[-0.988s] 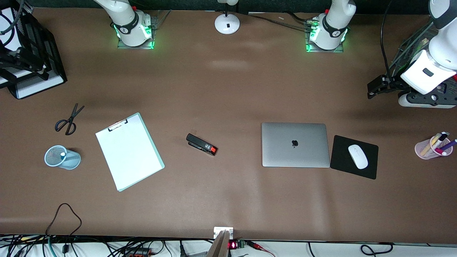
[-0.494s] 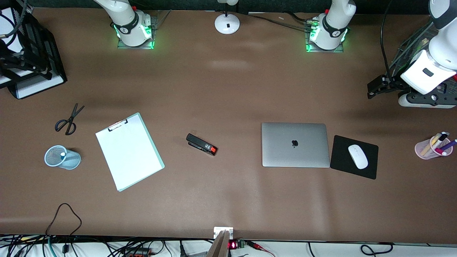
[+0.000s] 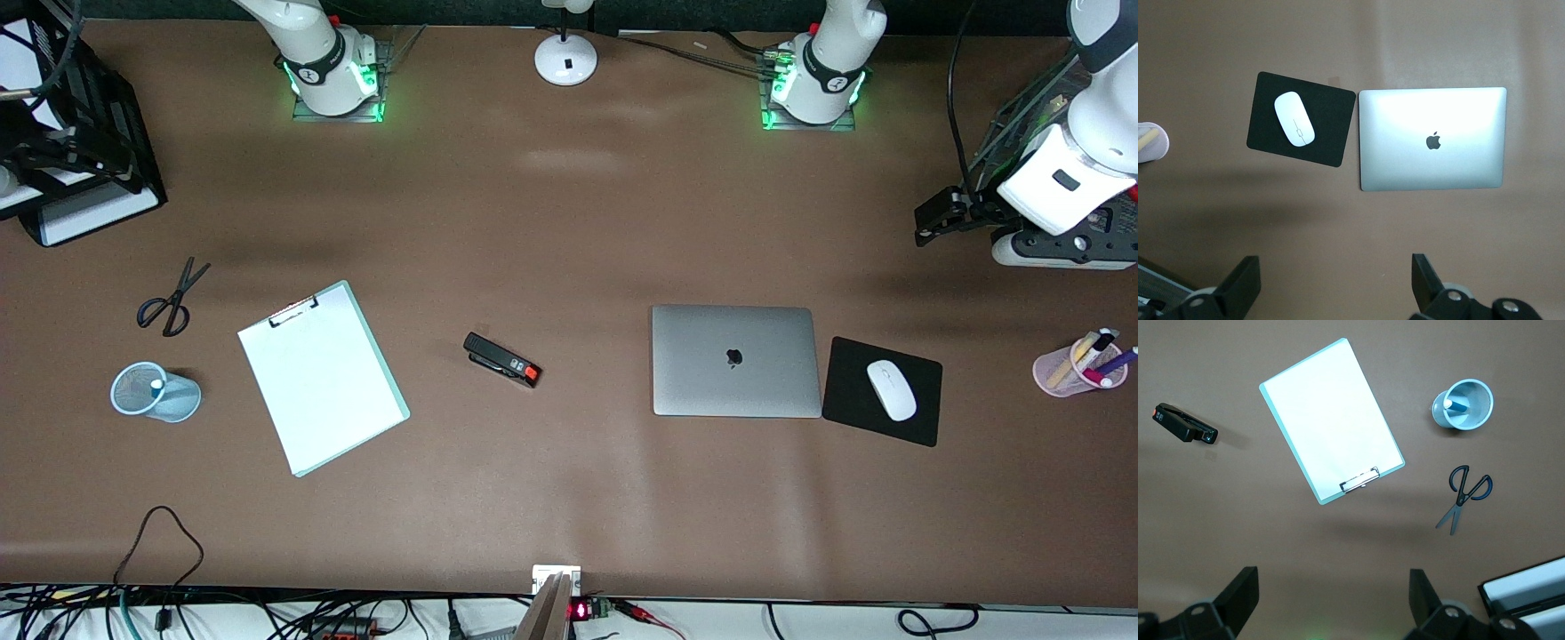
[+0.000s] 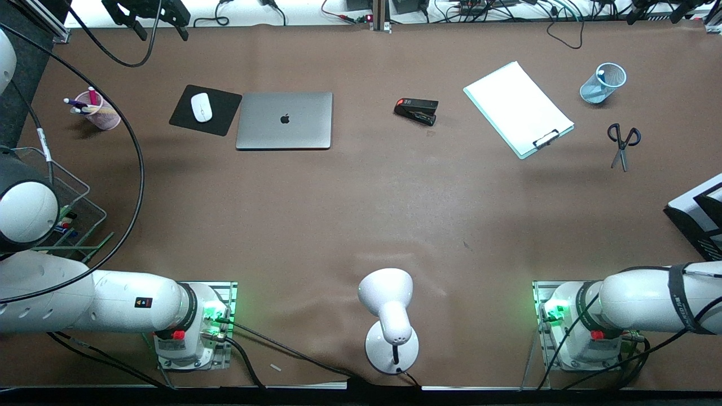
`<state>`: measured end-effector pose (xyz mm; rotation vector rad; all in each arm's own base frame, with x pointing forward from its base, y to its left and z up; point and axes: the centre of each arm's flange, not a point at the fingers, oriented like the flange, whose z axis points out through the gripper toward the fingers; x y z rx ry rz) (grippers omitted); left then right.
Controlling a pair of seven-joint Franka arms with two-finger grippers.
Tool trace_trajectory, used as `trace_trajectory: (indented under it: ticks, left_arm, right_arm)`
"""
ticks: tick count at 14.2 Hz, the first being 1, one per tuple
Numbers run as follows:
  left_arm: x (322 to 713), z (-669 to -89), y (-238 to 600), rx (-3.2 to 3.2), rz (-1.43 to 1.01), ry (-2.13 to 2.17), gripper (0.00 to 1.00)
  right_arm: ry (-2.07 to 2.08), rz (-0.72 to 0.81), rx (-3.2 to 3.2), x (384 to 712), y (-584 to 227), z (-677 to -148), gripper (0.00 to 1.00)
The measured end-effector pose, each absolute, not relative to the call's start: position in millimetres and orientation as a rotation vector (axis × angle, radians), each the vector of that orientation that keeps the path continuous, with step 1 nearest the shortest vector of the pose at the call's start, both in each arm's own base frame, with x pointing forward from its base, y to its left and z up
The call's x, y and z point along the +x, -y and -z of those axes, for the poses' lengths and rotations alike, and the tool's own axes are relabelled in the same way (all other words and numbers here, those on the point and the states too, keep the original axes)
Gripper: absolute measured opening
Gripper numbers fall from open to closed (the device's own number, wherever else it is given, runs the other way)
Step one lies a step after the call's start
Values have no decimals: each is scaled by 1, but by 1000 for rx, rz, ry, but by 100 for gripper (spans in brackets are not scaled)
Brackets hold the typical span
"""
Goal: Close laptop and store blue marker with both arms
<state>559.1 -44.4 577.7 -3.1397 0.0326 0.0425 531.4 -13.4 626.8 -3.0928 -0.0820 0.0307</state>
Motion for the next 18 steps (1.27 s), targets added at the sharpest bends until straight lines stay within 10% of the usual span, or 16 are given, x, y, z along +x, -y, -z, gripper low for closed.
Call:
trace_trajectory:
  ticks: [18]
  left_arm:
    - [559,-578,44,-3140,-42,-33,100]
  right_arm:
    - [85,6,-3124,533,2,-614,100]
